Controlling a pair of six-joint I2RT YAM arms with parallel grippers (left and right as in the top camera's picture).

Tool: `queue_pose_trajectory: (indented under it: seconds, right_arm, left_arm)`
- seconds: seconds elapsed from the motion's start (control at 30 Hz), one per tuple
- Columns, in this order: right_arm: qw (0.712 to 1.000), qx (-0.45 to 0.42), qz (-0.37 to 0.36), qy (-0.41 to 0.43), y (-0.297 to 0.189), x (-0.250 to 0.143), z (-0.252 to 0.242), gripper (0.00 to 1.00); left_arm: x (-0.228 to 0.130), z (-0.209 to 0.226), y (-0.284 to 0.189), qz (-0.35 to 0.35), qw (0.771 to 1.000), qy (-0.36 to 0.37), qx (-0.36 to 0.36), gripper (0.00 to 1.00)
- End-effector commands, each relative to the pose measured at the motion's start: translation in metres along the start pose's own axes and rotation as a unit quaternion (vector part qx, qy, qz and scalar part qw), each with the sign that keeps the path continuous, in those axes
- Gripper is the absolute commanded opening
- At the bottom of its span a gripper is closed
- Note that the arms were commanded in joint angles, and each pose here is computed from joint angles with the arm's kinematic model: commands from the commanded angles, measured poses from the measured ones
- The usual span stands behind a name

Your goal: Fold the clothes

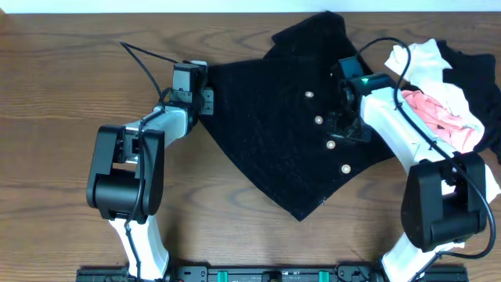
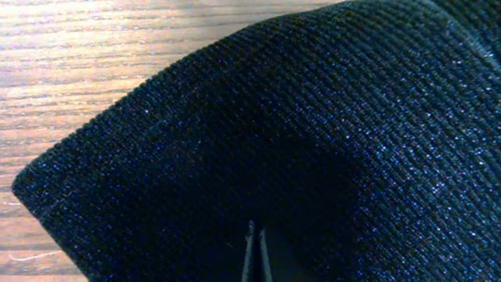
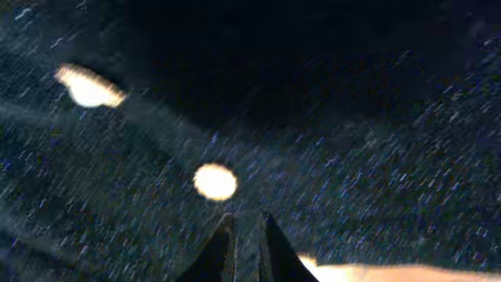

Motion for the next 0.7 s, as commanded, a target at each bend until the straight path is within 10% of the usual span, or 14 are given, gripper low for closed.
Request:
queue_pose_trajectory:
  seconds: [0.0, 0.67]
  right_arm:
    - [1.000, -0.007, -0.016, 0.026, 0.007, 0.005, -0.015, 0.07]
    - [0.974, 0.043, -0.215, 0.050, 0.052, 0.055, -0.018, 0.01]
  left_arm:
    - [-0.044, 0.008, 0.014, 0.081, 0.996, -0.020, 0.034, 0.06]
    - [-0.130, -0.010, -0.023, 0.318, 0.941, -0.109, -0.022, 0.06]
Point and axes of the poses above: each gripper's point midway between its finger pads, its own y axis out along the fingers, its own z axis along the line the jaws close on, x = y × z, the point moved 5 cm from there along -y, back along the fingers, and after that the axes turned 8 degrees about y, right-handed, at the moved point
